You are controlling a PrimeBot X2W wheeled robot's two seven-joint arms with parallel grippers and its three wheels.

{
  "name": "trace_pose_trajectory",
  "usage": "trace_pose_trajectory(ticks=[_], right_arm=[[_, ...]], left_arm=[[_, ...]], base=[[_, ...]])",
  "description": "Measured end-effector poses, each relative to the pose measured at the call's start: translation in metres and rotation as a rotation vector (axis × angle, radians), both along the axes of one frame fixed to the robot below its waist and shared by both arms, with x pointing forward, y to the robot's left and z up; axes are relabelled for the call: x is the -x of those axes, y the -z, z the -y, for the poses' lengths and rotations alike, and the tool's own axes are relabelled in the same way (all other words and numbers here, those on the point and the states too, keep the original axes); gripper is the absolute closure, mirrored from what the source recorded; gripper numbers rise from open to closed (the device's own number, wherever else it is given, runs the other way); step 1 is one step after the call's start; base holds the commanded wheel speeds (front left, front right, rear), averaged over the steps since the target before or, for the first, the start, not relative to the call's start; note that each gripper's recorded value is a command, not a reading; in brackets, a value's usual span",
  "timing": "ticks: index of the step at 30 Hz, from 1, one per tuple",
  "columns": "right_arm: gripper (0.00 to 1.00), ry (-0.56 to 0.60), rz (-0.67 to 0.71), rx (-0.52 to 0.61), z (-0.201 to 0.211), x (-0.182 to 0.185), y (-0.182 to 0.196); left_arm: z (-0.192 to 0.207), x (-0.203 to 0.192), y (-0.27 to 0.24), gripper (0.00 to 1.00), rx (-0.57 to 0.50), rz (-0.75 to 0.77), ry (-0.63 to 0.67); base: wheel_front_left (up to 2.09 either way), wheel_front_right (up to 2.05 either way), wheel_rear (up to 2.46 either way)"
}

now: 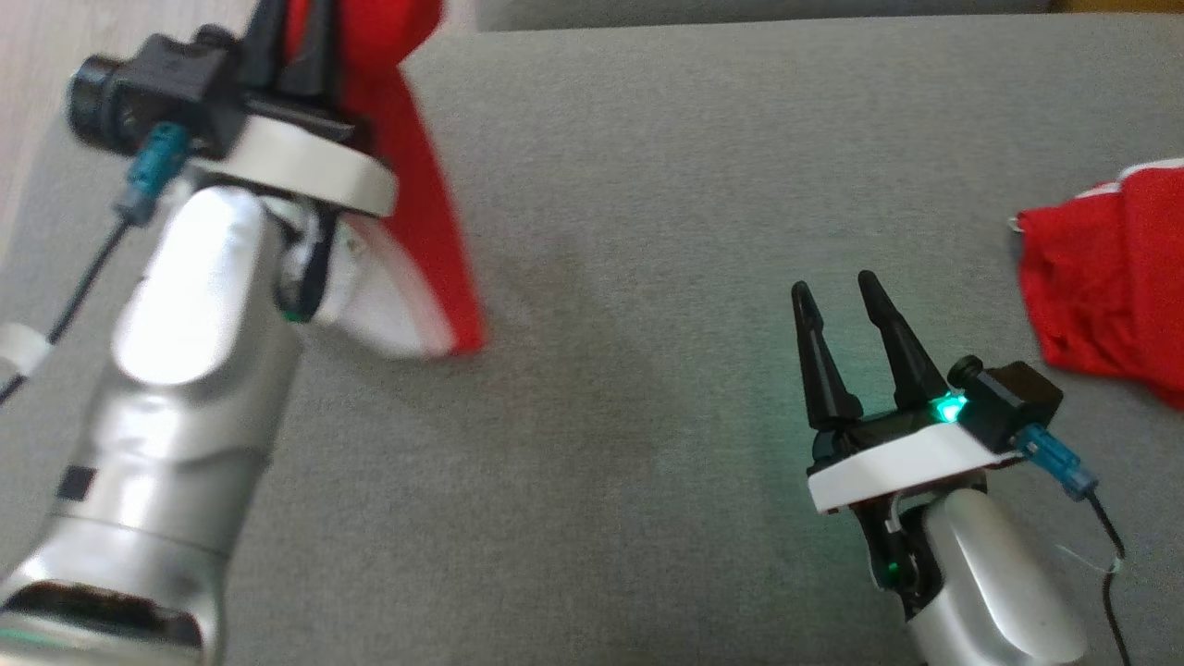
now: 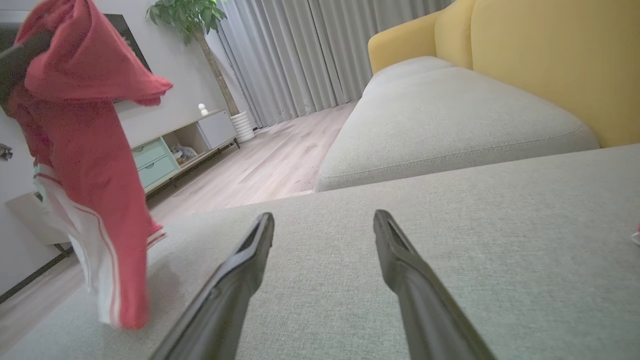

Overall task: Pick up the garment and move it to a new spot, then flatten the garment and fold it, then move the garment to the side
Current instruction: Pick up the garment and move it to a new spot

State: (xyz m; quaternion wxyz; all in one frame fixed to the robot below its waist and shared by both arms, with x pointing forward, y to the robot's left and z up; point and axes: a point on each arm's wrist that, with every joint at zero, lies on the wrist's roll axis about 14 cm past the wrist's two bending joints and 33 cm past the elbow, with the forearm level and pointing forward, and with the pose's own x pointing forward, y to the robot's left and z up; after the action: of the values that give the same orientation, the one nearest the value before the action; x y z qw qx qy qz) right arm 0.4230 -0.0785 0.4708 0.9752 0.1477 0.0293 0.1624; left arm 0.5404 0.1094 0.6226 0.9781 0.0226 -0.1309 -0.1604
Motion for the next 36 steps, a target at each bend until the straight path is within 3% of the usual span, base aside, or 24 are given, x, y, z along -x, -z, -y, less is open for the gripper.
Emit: trace_pose_trajectory(ticks=[5,11,12,13,14,19,23,29,36], right_arm=[[0.0,0.046,0.017,-0.006,0.016,0.005,-0.008],[0.0,0.126,0.03,-0.004,0.044,0.009,-0.014],[0.0,0.139,0.03,-0.004,0.048,0.01,-0.014],[0.0,0.152,0.028,-0.007,0.053,0.01,-0.014],[0.0,0.163,0.026,-0.009,0.056,0.011,-0.014],[0.0,0.192,0.02,-0.005,0.067,0.013,-0.012],[0.0,0.195,0.024,-0.011,0.067,0.011,-0.013],[0.0,0.166,0.032,-0.019,0.056,0.011,-0.016],[0.0,0.125,0.033,-0.023,0.041,0.016,-0.017]], left_arm=[[0.067,0.022,-0.013,1.0,-0.001,0.063,0.158],[0.147,0.065,0.045,1.0,-0.044,-0.043,0.345],[0.159,0.075,0.056,0.96,-0.056,-0.068,0.385],[0.172,0.084,0.067,0.53,-0.068,-0.097,0.426],[0.182,0.094,0.078,0.0,-0.084,-0.124,0.462],[0.211,0.134,0.119,0.0,-0.15,-0.215,0.598],[0.21,0.138,0.122,0.0,-0.14,-0.232,0.594],[0.173,0.111,0.106,0.0,-0.075,-0.216,0.418],[0.067,0.086,0.093,0.0,0.016,-0.193,0.097]], base=[[0.0,0.0,0.0],[0.0,0.0,0.0],[0.0,0.0,0.0],[0.0,0.0,0.0],[0.0,0.0,0.0],[0.0,0.0,0.0],[0.0,0.0,0.0],[0.0,0.0,0.0],[0.0,0.0,0.0]])
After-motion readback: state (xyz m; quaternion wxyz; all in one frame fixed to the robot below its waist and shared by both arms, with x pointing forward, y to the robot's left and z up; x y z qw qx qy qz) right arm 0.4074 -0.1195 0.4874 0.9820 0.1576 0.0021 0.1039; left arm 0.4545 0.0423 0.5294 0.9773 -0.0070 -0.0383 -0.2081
